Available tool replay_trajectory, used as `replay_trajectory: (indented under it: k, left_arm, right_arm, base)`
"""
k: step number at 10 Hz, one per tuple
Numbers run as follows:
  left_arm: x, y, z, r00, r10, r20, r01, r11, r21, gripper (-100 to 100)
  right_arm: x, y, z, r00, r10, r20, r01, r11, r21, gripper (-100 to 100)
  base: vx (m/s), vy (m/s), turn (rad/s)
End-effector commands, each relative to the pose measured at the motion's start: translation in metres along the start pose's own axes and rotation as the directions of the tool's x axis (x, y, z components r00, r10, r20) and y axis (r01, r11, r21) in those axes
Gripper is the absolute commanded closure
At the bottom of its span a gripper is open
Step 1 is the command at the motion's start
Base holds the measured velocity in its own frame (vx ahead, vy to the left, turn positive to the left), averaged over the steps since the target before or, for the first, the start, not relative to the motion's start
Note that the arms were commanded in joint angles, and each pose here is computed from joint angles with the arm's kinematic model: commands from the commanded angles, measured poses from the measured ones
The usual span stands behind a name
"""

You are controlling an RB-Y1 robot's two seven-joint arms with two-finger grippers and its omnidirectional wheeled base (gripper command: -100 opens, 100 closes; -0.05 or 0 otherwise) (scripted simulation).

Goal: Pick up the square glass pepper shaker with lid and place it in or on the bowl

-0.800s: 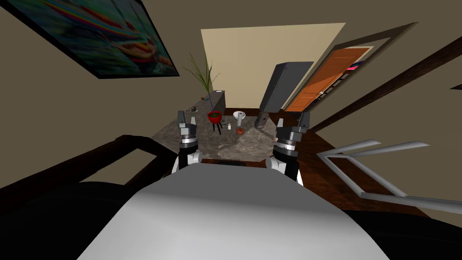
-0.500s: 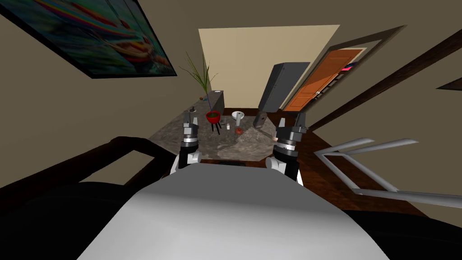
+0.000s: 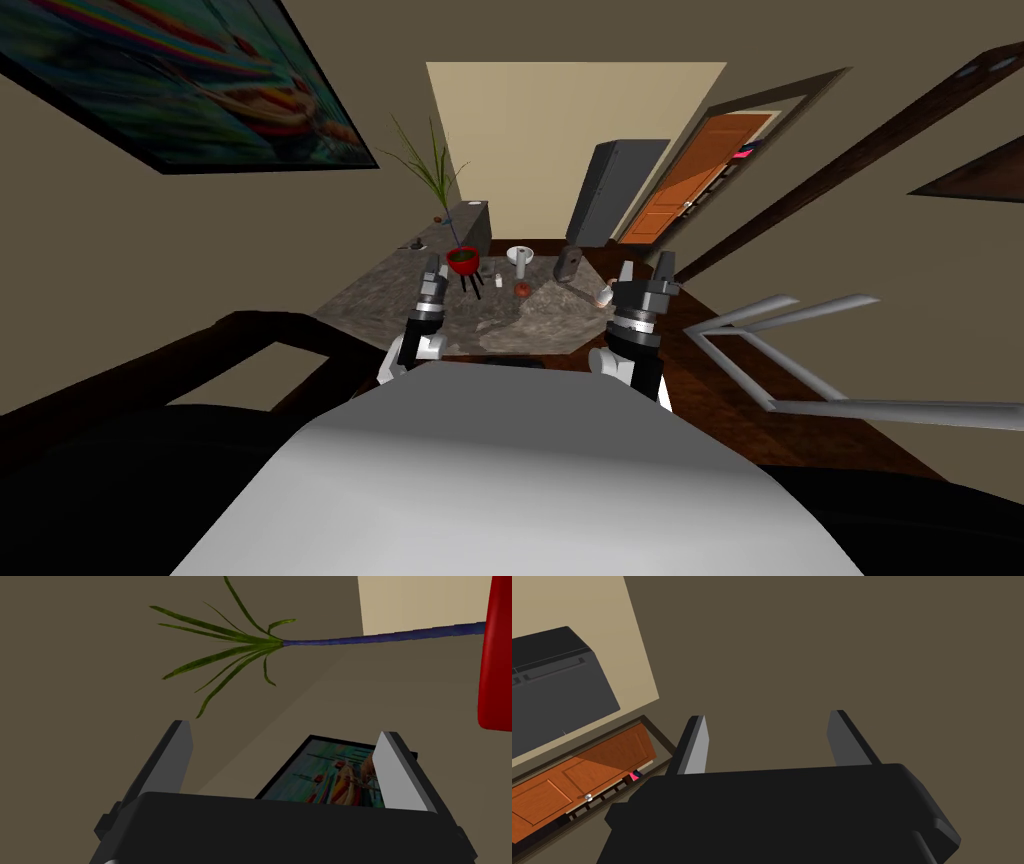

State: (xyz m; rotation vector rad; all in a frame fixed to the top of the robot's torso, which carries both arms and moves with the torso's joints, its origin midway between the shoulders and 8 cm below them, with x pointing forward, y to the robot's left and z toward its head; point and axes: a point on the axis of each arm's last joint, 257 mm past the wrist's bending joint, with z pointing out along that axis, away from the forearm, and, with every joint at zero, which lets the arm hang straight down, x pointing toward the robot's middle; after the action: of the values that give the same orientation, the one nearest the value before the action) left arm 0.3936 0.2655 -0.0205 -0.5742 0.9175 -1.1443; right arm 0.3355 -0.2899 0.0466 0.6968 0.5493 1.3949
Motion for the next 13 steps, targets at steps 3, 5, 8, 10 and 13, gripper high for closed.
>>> replay_trajectory:
  k: [3, 5, 8, 10, 13]
  left_arm:
    - [0.018, 0.043, -0.003, 0.996, 0.026, -0.084, -0.036, 0.994, -0.108, -100]
    - [0.027, 0.067, -0.005, 0.990, 0.042, -0.131, -0.064, 0.984, -0.168, -100]
    - [0.037, 0.106, -0.010, 0.976, 0.070, -0.205, -0.123, 0.958, -0.258, -100]
    - [0.039, 0.121, -0.014, 0.970, 0.081, -0.231, -0.149, 0.944, -0.295, -100]
    - [0.040, 0.165, -0.026, 0.944, 0.117, -0.308, -0.236, 0.892, -0.385, -100]
  right_arm:
    - [0.000, 0.000, 0.000, 1.000, 0.000, 0.000, 0.000, 1.000, 0.000, 0]
    - [0.000, 0.000, 0.000, 1.000, 0.000, 0.000, 0.000, 1.000, 0.000, 0]
    - [0.000, 0.000, 0.000, 1.000, 0.000, 0.000, 0.000, 1.000, 0.000, 0]
    - [0.000, 0.000, 0.000, 1.000, 0.000, 0.000, 0.000, 1.000, 0.000, 0]
    - [0.000, 0.000, 0.000, 1.000, 0.000, 0.000, 0.000, 1.000, 0.000, 0]
  base:
    - [0.004, -0.058, -0.122]
    - [0.001, -0.063, -0.128]
    - [0.007, -0.062, -0.133]
    - [0.004, -0.033, -0.057]
    - [0.006, -0.061, -0.147]
